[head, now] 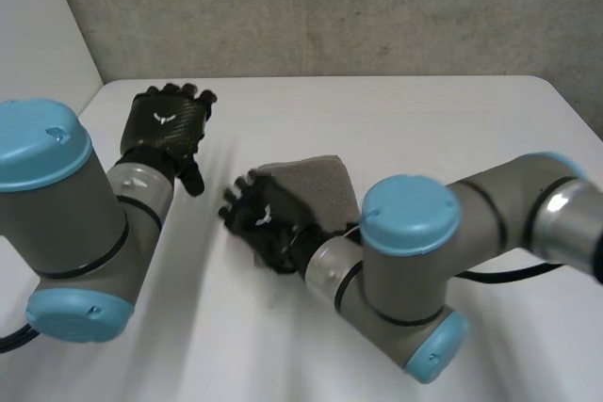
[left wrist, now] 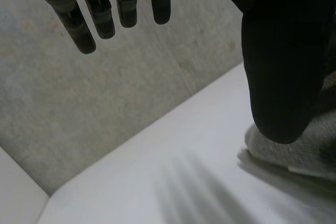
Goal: Fold the towel.
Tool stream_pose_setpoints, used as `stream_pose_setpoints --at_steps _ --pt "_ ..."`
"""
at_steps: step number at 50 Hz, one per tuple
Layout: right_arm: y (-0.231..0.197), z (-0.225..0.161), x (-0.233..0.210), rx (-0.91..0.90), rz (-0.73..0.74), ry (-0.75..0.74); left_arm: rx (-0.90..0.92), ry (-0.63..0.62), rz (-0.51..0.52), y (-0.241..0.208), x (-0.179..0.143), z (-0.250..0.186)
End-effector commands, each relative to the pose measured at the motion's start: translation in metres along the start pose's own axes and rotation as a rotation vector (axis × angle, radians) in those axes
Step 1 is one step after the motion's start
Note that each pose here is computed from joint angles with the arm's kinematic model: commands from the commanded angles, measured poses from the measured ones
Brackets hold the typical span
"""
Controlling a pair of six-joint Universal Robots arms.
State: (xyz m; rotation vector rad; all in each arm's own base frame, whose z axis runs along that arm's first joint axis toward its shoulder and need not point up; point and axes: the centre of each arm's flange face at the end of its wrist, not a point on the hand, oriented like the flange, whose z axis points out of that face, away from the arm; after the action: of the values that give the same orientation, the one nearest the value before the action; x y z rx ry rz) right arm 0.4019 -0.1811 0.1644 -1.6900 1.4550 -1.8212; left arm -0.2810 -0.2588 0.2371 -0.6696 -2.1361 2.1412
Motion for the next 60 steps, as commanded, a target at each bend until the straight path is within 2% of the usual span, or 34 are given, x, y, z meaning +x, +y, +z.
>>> stream_pose_setpoints --at_steps 1,2,3,5,6,8,11,13,14,16,19,23,28,30,33,35,39,45,47,48,50,51,52,53,54,55,57,60 --pt "-0.003 -0.029 0.067 -0.032 0.24 0.214 0.075 0.006 -0.033 -0.014 0.008 0.017" --pt "0.0 -0.035 0.084 -0.032 0.33 0.262 0.076 0.029 -0.054 -0.013 0.014 0.02" --pt "0.0 -0.035 0.084 -0.032 0.331 0.262 0.076 0.029 -0.055 -0.013 0.014 0.021" --pt "0.012 -0.044 0.106 -0.05 0.514 0.308 0.076 0.108 -0.115 -0.012 0.035 0.025" --pt "0.012 -0.044 0.106 -0.051 0.515 0.308 0.076 0.108 -0.116 -0.011 0.035 0.025" --pt "0.027 -0.049 0.124 -0.091 0.667 0.32 0.053 0.148 -0.138 -0.006 0.046 0.026" --pt "0.034 -0.046 0.126 -0.104 0.723 0.297 -0.027 0.207 -0.174 0.009 0.064 0.028" --pt "0.054 -0.033 0.12 -0.14 0.793 0.229 -0.135 0.239 -0.203 0.03 0.079 0.033" --pt "0.054 -0.033 0.12 -0.14 0.793 0.229 -0.136 0.239 -0.203 0.03 0.079 0.033" --pt "0.068 -0.02 0.116 -0.155 0.819 0.186 -0.264 0.245 -0.204 0.057 0.089 0.035" --pt "0.085 -0.009 0.11 -0.187 0.835 0.157 -0.318 0.231 -0.197 0.068 0.09 0.035" --pt "0.1 0.002 0.103 -0.213 0.831 0.134 -0.386 0.139 -0.171 0.084 0.079 0.037" --pt "0.117 0.012 0.094 -0.271 0.716 0.114 -0.4 0.126 -0.157 0.087 0.074 0.037" --pt "0.116 0.011 0.096 -0.295 0.614 0.138 -0.403 0.129 -0.151 0.087 0.074 0.035" --pt "0.112 0.01 0.097 -0.306 0.56 0.154 -0.402 0.138 -0.134 0.085 0.075 0.031" --pt "0.095 0.003 0.107 -0.293 0.484 0.186 -0.392 0.145 -0.117 0.08 0.074 0.027" --pt "0.075 -0.005 0.119 -0.255 0.462 0.217 -0.36 0.14 -0.122 0.068 0.071 0.026" --pt "0.016 -0.032 0.164 -0.106 0.464 0.365 -0.229 0.116 -0.162 0.015 0.052 0.023" --pt "0.001 -0.043 0.176 -0.071 0.477 0.414 -0.093 0.087 -0.198 -0.039 0.03 0.013" --pt "-0.013 -0.054 0.187 -0.043 0.478 0.468 -0.093 0.087 -0.199 -0.039 0.03 0.013" --pt "-0.022 -0.066 0.197 -0.032 0.473 0.523 0.001 0.013 -0.227 -0.079 -0.005 0.001" --pt "-0.028 -0.078 0.206 -0.036 0.463 0.586 0.001 0.012 -0.227 -0.079 -0.005 0.001" --pt "-0.028 -0.078 0.206 -0.036 0.462 0.587 0.021 -0.026 -0.244 -0.091 -0.026 -0.005" --pt "-0.031 -0.093 0.215 -0.048 0.449 0.655 0.021 -0.026 -0.244 -0.091 -0.026 -0.006" --pt "-0.033 -0.109 0.226 -0.058 0.434 0.723 0.021 -0.063 -0.243 -0.096 -0.044 -0.011" --pt "-0.033 -0.109 0.226 -0.058 0.434 0.723 0.027 -0.081 -0.239 -0.101 -0.056 -0.016" --pt "-0.033 -0.133 0.241 -0.08 0.4 0.813 0.033 -0.073 -0.24 -0.106 -0.061 -0.019" --pt "-0.034 -0.14 0.249 -0.08 0.383 0.832 0.065 -0.017 -0.25 -0.118 -0.063 -0.022"
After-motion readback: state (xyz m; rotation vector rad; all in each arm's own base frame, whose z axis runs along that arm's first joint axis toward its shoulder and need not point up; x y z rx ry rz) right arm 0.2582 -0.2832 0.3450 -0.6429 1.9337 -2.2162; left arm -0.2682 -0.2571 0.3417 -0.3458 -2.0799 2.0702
